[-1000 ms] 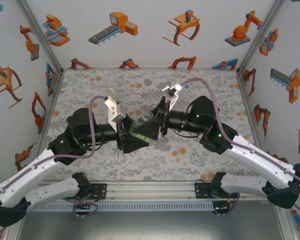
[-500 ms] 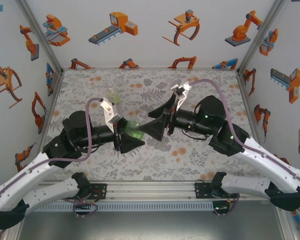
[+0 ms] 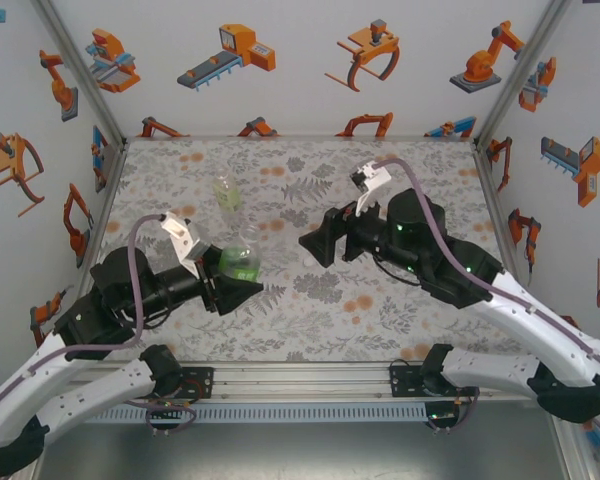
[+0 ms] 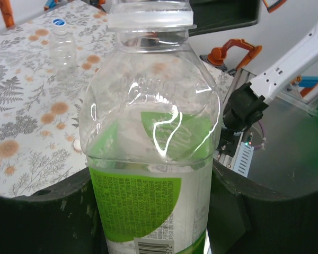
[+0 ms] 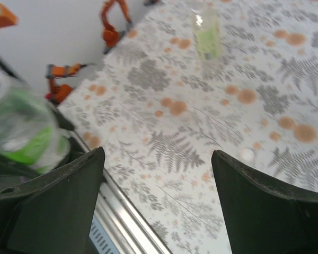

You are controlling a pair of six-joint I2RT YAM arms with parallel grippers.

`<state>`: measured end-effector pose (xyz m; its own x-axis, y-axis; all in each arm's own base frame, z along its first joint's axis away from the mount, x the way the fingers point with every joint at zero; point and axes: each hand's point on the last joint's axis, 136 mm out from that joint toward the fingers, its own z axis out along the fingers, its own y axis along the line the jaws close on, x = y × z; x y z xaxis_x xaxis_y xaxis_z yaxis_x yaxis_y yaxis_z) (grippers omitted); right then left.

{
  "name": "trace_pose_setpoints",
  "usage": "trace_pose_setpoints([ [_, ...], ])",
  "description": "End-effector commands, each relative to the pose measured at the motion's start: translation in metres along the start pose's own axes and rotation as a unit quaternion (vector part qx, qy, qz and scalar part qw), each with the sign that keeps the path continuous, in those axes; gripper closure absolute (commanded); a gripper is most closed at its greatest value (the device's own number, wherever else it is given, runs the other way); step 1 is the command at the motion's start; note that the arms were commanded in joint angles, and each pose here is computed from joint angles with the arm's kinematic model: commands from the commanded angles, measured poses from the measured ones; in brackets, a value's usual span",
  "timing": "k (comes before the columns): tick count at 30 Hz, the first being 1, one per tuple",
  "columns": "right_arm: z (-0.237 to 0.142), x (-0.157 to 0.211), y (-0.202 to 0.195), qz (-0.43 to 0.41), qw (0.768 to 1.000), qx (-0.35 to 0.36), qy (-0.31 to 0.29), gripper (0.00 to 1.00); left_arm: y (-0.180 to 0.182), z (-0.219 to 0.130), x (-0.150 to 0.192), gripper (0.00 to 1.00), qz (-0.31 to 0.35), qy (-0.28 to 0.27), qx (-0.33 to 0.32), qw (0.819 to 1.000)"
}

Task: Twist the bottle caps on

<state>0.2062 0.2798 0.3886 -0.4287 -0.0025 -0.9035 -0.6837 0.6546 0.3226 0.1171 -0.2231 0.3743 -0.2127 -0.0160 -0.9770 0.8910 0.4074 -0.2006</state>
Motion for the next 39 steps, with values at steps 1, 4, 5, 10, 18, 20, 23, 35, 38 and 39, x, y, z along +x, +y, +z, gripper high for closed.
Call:
trace_pose_setpoints([
  [1,0.022,0.022,-0.027,0.010,0.997,0.059,0.047,0.30,0.012,-0.011,0.008,1.00,-0.028,-0.001,-0.036,0.999],
  [4,0.048,0.043,-0.046,0.032,0.992,0.090,0.087,0.34,0.017,-0.023,0.011,1.00,-0.037,-0.001,-0.057,0.998],
  [5,0.055,0.050,-0.052,0.038,0.989,0.099,0.099,0.35,0.019,-0.025,0.013,1.00,-0.038,-0.001,-0.063,0.997],
  [10,0.090,0.089,-0.082,0.090,0.971,0.149,0.162,0.38,0.020,-0.043,0.016,1.00,-0.040,-0.002,-0.076,0.996],
  [18,0.127,0.144,-0.114,0.131,0.936,0.212,0.248,0.41,0.018,-0.069,0.020,1.00,-0.037,-0.019,-0.081,0.996],
  [20,0.132,0.153,-0.122,0.143,0.929,0.223,0.258,0.41,0.018,-0.075,0.020,1.00,-0.036,-0.021,-0.085,0.995],
  [23,0.141,0.167,-0.134,0.158,0.919,0.236,0.274,0.41,0.020,-0.081,0.020,1.00,-0.035,-0.024,-0.093,0.995],
  [35,0.175,0.187,-0.135,0.151,0.904,0.236,0.324,0.51,0.019,-0.105,0.013,1.00,-0.018,-0.049,-0.105,0.993],
  [38,0.194,0.187,-0.117,0.130,0.908,0.224,0.329,0.52,0.020,-0.107,0.013,1.00,-0.019,-0.052,-0.108,0.993],
  [39,0.202,0.187,-0.110,0.123,0.909,0.220,0.333,0.52,0.021,-0.108,0.013,1.00,-0.019,-0.053,-0.109,0.992],
])
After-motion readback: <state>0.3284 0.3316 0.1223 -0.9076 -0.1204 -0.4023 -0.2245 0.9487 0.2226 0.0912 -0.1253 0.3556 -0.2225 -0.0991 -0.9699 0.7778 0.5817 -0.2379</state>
